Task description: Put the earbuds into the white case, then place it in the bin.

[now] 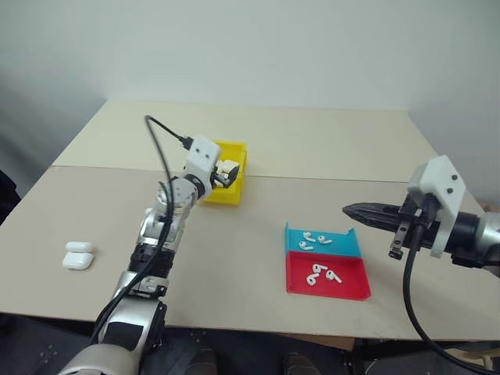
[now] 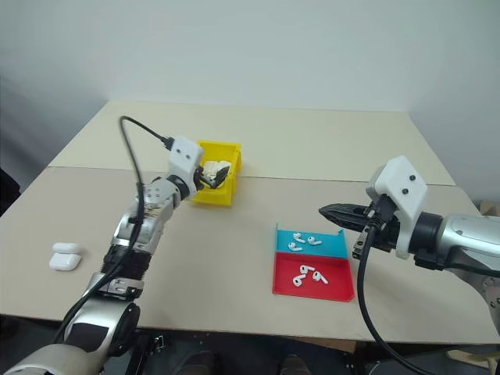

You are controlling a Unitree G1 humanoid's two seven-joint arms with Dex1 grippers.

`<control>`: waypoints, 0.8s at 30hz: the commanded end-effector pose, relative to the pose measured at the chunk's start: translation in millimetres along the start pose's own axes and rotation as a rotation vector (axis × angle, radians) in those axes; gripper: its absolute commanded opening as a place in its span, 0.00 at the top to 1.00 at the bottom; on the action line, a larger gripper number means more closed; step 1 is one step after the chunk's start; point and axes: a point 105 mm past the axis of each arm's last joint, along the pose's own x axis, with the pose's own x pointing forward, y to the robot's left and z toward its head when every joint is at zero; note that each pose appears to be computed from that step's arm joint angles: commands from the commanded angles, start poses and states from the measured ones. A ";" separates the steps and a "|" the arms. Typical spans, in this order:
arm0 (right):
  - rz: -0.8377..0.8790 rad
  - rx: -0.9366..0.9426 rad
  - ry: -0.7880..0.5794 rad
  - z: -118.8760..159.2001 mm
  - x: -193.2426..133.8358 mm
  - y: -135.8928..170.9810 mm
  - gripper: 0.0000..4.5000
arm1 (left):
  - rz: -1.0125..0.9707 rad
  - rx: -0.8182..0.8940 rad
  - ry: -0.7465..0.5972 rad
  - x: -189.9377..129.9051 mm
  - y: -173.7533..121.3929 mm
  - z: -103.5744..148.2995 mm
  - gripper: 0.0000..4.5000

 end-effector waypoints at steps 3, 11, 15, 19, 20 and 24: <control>0.038 -0.101 0.071 -6.0 -16.7 0.9 1.00 | -0.330 0.026 -0.080 -58.9 -27.1 26.9 0.01; 0.152 -0.290 0.158 -25.4 -61.2 4.4 1.00 | -0.616 0.084 0.091 -147.9 -29.8 29.9 0.01; 0.178 -0.336 0.168 -29.5 -77.3 5.0 1.00 | -0.655 0.112 0.205 -181.6 -19.4 21.3 0.01; 0.183 -0.366 0.196 -37.5 -87.2 5.4 1.00 | -0.630 0.135 0.261 -199.8 -11.7 19.7 0.01; 0.182 -0.361 0.198 -39.2 -87.9 5.2 1.00 | -0.628 0.140 0.265 -202.8 -11.4 22.3 0.01; 0.188 -0.349 0.195 -43.6 -85.9 5.7 1.00 | -0.617 0.142 0.253 -207.0 -12.7 30.6 0.01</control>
